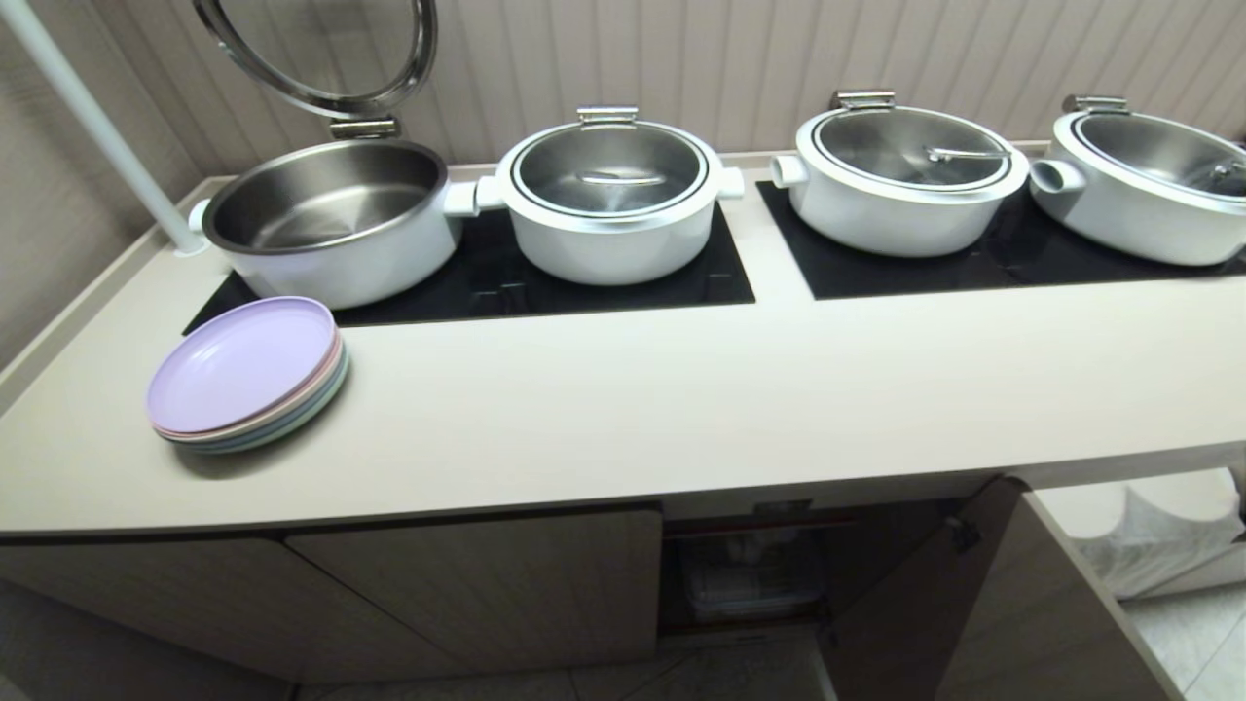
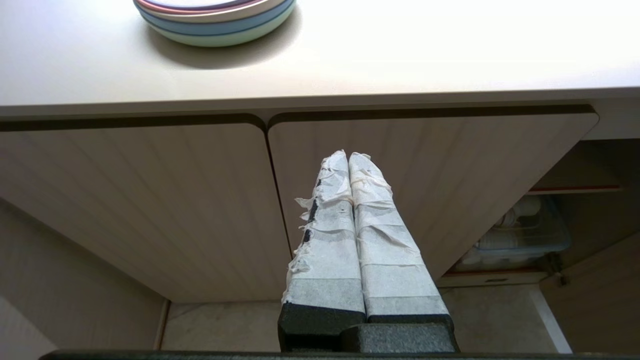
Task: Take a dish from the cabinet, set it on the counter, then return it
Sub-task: Put it back into the cabinet
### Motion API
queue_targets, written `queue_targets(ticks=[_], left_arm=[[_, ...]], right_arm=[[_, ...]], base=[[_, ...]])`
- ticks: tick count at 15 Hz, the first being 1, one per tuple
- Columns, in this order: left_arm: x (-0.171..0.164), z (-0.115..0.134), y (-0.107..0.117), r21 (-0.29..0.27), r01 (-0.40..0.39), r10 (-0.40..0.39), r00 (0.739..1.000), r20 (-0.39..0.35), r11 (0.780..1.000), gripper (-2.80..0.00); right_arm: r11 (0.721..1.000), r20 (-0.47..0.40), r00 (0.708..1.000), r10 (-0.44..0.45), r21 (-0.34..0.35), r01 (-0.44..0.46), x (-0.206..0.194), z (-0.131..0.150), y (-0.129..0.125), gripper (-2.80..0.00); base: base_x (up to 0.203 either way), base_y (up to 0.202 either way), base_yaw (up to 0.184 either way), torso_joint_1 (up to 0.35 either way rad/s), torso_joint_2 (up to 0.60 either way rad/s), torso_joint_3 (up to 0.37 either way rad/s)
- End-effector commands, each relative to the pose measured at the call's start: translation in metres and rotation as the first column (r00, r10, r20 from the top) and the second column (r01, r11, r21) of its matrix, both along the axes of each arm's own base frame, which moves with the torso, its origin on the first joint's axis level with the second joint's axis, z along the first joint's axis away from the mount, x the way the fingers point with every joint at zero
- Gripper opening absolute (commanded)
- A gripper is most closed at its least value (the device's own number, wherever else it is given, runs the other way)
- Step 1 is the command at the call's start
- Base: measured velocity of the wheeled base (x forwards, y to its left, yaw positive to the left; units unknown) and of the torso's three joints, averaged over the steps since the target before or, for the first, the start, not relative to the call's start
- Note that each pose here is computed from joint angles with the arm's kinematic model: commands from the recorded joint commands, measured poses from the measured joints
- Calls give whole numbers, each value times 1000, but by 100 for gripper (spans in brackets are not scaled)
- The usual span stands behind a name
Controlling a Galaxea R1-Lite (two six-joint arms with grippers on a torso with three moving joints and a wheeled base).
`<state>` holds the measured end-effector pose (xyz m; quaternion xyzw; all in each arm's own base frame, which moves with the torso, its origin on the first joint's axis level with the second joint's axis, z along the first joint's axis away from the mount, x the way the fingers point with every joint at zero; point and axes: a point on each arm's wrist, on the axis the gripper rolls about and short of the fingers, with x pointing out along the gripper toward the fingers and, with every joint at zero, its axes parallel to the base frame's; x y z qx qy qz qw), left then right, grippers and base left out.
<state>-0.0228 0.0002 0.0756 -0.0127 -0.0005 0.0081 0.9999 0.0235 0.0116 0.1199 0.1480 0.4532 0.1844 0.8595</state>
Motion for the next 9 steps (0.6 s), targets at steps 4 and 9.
queue_targets(ticks=[4,9], left_arm=[[0,0,0,-1,-1,1,1000,1,1000,-280],[0,0,0,-1,-1,1,1000,1,1000,-280]], right_arm=[[1000,-5,1000,14,-10,-14,0,0,0,-280],[1000,-5,1000,13,-12,-13,1,0,0,-280]], base=[[0,0,0,-77,170,87],[0,0,0,-110,238,117]])
